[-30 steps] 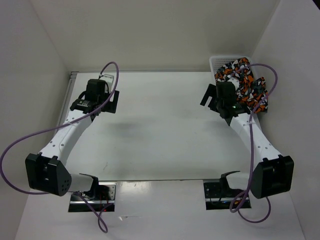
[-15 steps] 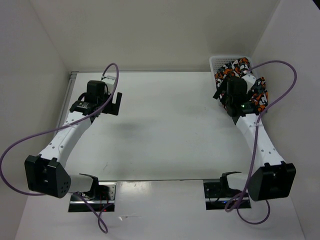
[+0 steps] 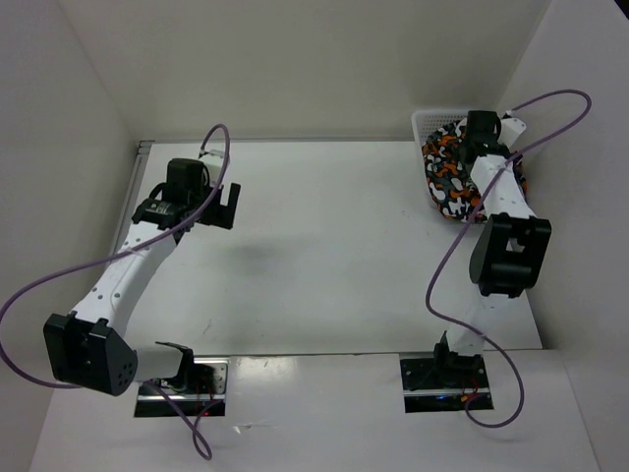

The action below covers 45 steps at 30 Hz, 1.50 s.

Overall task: Fold and stack the shorts
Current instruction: Grab the shorts from the pile

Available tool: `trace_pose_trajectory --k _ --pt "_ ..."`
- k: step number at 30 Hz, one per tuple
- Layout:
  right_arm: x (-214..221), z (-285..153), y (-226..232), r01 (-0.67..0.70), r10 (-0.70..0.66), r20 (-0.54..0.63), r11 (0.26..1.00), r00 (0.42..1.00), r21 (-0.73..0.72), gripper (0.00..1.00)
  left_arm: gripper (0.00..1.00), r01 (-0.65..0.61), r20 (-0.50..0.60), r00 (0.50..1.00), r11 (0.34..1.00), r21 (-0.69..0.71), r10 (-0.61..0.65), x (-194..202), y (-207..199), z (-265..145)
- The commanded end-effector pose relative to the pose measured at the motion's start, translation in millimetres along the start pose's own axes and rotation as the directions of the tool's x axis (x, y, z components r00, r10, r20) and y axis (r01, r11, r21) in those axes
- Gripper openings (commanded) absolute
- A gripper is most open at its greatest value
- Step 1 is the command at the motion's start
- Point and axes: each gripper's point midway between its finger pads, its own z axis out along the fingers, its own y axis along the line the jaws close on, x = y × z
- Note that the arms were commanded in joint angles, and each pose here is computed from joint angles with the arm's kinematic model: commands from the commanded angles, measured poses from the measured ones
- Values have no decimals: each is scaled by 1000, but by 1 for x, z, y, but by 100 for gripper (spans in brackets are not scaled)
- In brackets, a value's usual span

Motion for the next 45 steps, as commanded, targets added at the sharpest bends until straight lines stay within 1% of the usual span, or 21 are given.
trace_pose_trajectory --k 1,4,6,9,10,11,12,14,15,16,18,19,21,24,25,26,29,34,39,43,45 --pt "-42 4 -20 -1 -35 146 972 989 237 99 100 -5 41 999 1000 31 3 -16 -5 -6" --pt "-42 20 -20 20 -79 164 942 983 336 100 100 -6 -12 1000 999 44 7 -6 -9 10" --pt "-28 34 -20 51 -106 134 931 985 361 100 100 -6 -22 1000 999 45 7 -6 -9 15" --pt "-21 44 -19 57 -112 126 925 986 377 86 100 -6 -32 999 999 45 8 -9 -9 18" --pt "-21 46 -18 48 -103 126 925 987 377 79 100 -6 -44 999 999 46 8 -6 -9 22" --pt "-17 48 -12 53 -96 107 937 990 344 66 100 -6 -35 999 999 46 8 -10 -9 24" --pt "-17 43 -4 54 -92 106 947 990 317 58 100 -6 -35 999 999 46 8 -10 -9 24" --pt "-17 37 8 42 -72 106 966 992 255 48 100 -6 -45 999 998 68 9 -10 -13 29" --pt "-32 22 7 10 -44 141 972 989 235 48 100 -6 -35 999 998 67 8 -14 -13 28" --pt "-28 14 12 26 -56 138 977 989 209 48 100 -5 -43 999 997 78 8 -13 -15 30" --pt "-37 -5 21 -1 -22 162 991 987 137 75 100 -5 -43 999 997 78 8 -13 -15 30" --pt "-45 -23 15 -20 0 177 994 984 109 86 100 -5 -43 999 997 78 8 -13 -15 30" --pt "-54 -37 9 -68 57 195 996 979 50 100 100 -5 -32 999 996 87 8 -15 -16 27" --pt "-65 -56 -19 -130 134 206 991 969 -33 100 100 -5 -28 1000 995 96 7 -9 -18 20" --pt "-48 -52 -20 -105 116 144 991 983 -82 100 100 -5 -14 1000 995 95 7 -12 -17 16" --pt "-52 -53 -31 -124 137 135 988 981 -95 100 100 -5 -26 1000 995 96 7 -7 -18 18" --pt "-31 -49 -22 -107 118 55 980 992 -165 100 100 -5 -17 1000 995 95 7 -6 -18 14" --pt "-13 -30 -11 -125 123 -22 975 992 -182 100 100 -5 -15 1000 995 104 7 -5 -19 12" --pt "-9 -9 -27 -200 193 -65 969 979 -142 98 100 -5 -27 1000 996 85 7 0 -16 14" --pt "1 5 -38 -237 228 -89 966 970 -108 90 100 -5 -38 999 997 77 8 2 -15 17" --pt "8 9 -40 -231 221 -103 968 970 -98 79 100 -5 -43 999 997 77 8 1 -15 19"
